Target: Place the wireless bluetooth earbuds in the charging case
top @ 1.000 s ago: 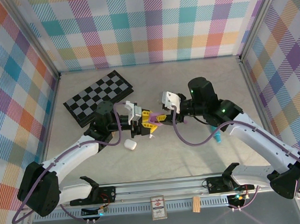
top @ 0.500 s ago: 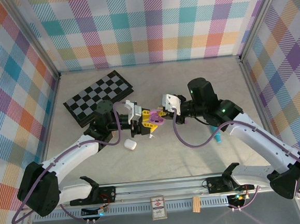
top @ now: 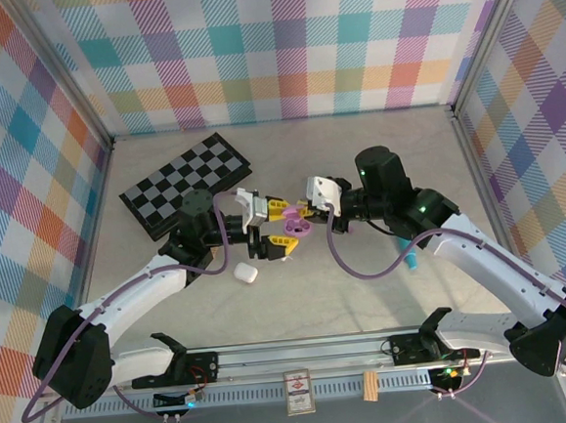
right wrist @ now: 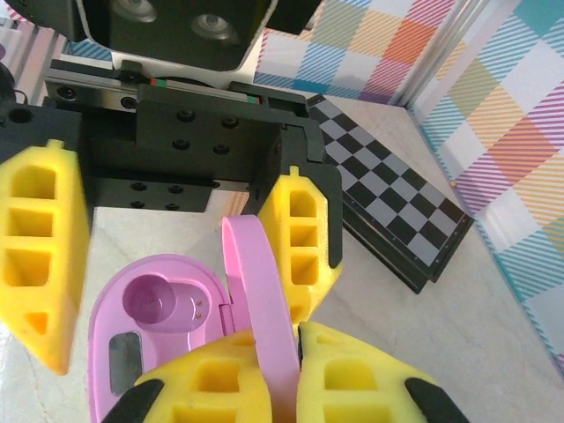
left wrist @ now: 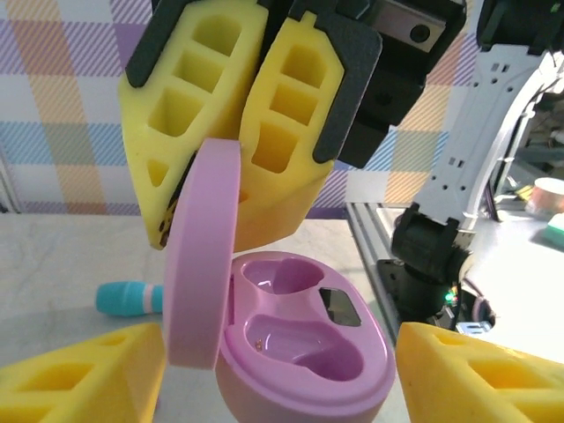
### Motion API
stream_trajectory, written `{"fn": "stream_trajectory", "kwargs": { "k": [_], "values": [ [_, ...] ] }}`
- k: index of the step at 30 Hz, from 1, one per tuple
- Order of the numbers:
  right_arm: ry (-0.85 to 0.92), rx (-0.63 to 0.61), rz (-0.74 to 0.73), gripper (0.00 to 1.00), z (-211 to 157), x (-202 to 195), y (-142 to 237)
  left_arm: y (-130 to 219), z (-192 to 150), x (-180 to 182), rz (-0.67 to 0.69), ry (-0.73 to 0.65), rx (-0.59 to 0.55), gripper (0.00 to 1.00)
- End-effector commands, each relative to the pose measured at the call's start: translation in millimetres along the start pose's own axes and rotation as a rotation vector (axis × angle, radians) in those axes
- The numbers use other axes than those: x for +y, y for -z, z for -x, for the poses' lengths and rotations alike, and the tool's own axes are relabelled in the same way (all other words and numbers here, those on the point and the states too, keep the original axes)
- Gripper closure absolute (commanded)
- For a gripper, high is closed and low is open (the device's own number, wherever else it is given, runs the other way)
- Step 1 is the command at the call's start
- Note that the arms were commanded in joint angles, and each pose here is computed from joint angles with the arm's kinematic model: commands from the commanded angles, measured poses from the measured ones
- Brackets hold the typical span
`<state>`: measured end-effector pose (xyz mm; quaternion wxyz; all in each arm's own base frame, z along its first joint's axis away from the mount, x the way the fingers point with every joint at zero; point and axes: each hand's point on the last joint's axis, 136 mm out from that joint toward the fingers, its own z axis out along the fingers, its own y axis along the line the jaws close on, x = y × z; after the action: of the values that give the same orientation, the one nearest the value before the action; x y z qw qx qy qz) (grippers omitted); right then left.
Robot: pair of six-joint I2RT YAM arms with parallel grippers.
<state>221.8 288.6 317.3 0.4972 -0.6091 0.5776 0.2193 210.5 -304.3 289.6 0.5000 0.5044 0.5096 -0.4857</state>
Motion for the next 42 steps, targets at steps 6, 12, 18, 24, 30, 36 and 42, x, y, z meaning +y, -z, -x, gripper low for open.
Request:
{"fn": "stream_trajectory", "kwargs": {
  "k": [6, 12, 18, 24, 30, 36, 42],
  "values": [
    [-0.029, -0.062, -0.055, 1.0, 14, -9, 4, 2, 8, 9, 0.076, -0.03, -0.065, 0.19],
    [-0.108, -0.033, -0.045, 1.0, 13, -12, 3, 2, 0, 3, 0.058, -0.068, -0.044, 0.3],
    [-0.115, -0.029, -0.044, 1.0, 13, -12, 1, 2, 4, -1, 0.041, -0.082, -0.053, 0.38],
    [-0.12, -0.029, -0.052, 1.0, 13, -16, -2, 2, 10, -6, 0.024, -0.093, -0.064, 0.47],
    [-0.123, -0.022, -0.053, 1.0, 11, -17, -4, 2, 13, -7, 0.015, -0.096, -0.066, 0.52],
    [-0.126, -0.027, -0.056, 1.0, 12, -18, -4, 1, 12, -7, 0.006, -0.094, -0.065, 0.57],
    [-0.128, -0.028, -0.061, 1.0, 13, -19, -3, 0, 11, -6, 0.006, -0.092, -0.063, 0.65]
  ]
}}
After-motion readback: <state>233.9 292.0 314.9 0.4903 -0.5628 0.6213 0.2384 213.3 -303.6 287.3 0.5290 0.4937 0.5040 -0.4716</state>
